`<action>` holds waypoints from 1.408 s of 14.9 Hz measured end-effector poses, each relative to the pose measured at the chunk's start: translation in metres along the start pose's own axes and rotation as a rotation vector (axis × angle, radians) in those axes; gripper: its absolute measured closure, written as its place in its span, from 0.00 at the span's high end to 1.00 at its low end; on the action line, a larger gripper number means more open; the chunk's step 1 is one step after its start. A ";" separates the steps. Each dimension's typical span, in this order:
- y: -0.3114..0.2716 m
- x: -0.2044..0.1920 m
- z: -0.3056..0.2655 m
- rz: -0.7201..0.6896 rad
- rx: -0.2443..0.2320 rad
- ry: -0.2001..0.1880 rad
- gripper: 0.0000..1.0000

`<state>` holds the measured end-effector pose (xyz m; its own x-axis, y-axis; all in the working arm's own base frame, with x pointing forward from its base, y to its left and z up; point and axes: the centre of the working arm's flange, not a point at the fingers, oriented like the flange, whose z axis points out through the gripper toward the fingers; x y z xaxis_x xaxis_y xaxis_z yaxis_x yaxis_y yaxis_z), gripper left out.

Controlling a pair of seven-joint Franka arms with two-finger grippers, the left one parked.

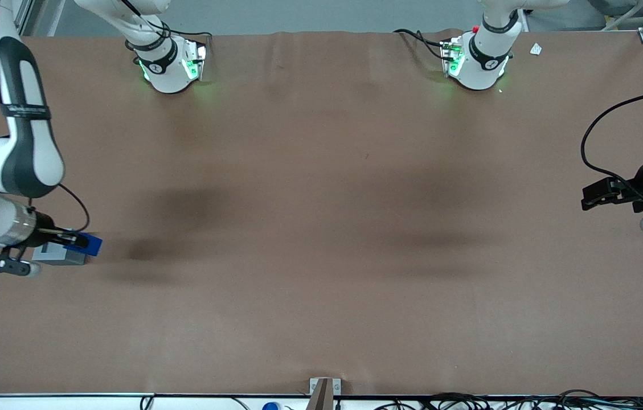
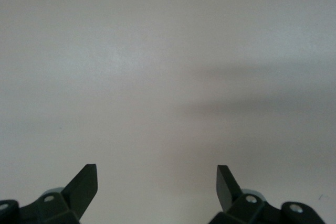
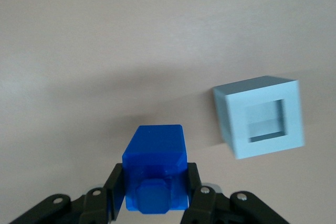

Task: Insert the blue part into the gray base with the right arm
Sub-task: 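Lift the blue block and carry it over the gray base's hole, then lower the blue block into the gray base's square hole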

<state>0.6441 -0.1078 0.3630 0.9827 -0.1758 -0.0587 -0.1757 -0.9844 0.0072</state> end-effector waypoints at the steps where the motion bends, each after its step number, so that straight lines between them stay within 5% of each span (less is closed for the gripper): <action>1: 0.015 0.000 0.000 -0.022 0.001 -0.001 0.51; 9: 0.094 -0.007 0.002 -0.131 0.009 -0.007 0.51; 21: 0.111 -0.001 0.011 -0.141 -0.002 0.040 0.51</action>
<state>0.6230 -0.2170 0.3526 0.9992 -0.0362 -0.0189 -0.0361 -0.9993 0.0036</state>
